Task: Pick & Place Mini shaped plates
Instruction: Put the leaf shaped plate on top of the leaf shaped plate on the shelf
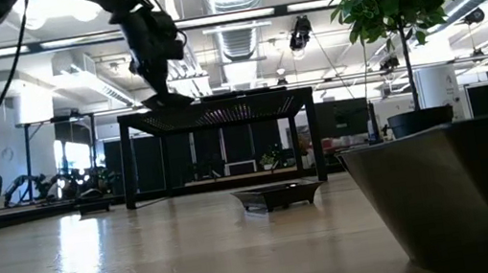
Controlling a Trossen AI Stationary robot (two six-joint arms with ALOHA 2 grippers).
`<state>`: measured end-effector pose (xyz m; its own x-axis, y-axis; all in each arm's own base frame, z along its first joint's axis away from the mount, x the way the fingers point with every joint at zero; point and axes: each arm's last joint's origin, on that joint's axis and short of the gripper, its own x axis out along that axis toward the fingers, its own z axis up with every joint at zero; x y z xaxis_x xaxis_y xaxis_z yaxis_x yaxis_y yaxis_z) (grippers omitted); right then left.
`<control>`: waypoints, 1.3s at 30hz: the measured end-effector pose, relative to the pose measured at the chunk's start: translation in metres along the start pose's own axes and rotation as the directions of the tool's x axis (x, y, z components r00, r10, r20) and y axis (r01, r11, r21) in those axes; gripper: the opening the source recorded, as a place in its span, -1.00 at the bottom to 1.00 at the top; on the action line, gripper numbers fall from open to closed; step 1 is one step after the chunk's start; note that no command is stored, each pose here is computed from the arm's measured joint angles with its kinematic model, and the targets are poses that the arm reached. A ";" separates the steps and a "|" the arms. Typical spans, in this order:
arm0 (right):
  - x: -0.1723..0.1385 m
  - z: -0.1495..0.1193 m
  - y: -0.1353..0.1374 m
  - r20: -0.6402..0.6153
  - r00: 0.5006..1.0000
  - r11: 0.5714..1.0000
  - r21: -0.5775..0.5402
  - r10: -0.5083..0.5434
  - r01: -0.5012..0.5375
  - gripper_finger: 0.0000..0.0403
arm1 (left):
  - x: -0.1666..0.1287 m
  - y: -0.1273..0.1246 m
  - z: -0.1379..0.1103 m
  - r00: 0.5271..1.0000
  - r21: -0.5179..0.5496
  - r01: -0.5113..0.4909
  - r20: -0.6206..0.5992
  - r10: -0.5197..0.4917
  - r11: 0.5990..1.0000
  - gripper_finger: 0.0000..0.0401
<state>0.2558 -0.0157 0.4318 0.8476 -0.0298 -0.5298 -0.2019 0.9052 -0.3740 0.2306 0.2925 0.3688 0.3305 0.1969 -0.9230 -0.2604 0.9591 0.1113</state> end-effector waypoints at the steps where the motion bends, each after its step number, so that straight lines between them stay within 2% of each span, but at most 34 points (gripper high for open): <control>1: 0.000 0.000 0.000 0.000 1.000 1.000 0.000 0.000 0.000 -0.96 | 0.000 0.001 0.001 1.000 0.001 -0.001 0.000 0.001 1.000 -1.00; 8: 0.000 0.000 0.000 0.000 1.000 1.000 -0.003 0.000 0.000 -0.96 | -0.007 0.002 0.008 0.999 0.012 -0.016 0.029 0.015 1.000 -1.00; 22: 0.000 0.000 0.000 0.000 1.000 1.000 -0.020 0.000 0.000 -0.96 | 0.005 -0.022 0.021 1.000 0.109 0.026 0.002 -0.027 0.994 -1.00; 39: 0.000 0.000 0.000 0.000 1.000 1.000 -0.019 0.000 0.000 -0.96 | 0.009 -0.020 0.022 1.000 0.105 0.001 0.007 -0.002 0.995 -1.00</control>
<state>0.2558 -0.0157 0.4318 0.8475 -0.0296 -0.5299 -0.2112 0.8972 -0.3879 0.2589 0.2793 0.3665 0.3375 0.1963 -0.9206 -0.1635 0.9754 0.1480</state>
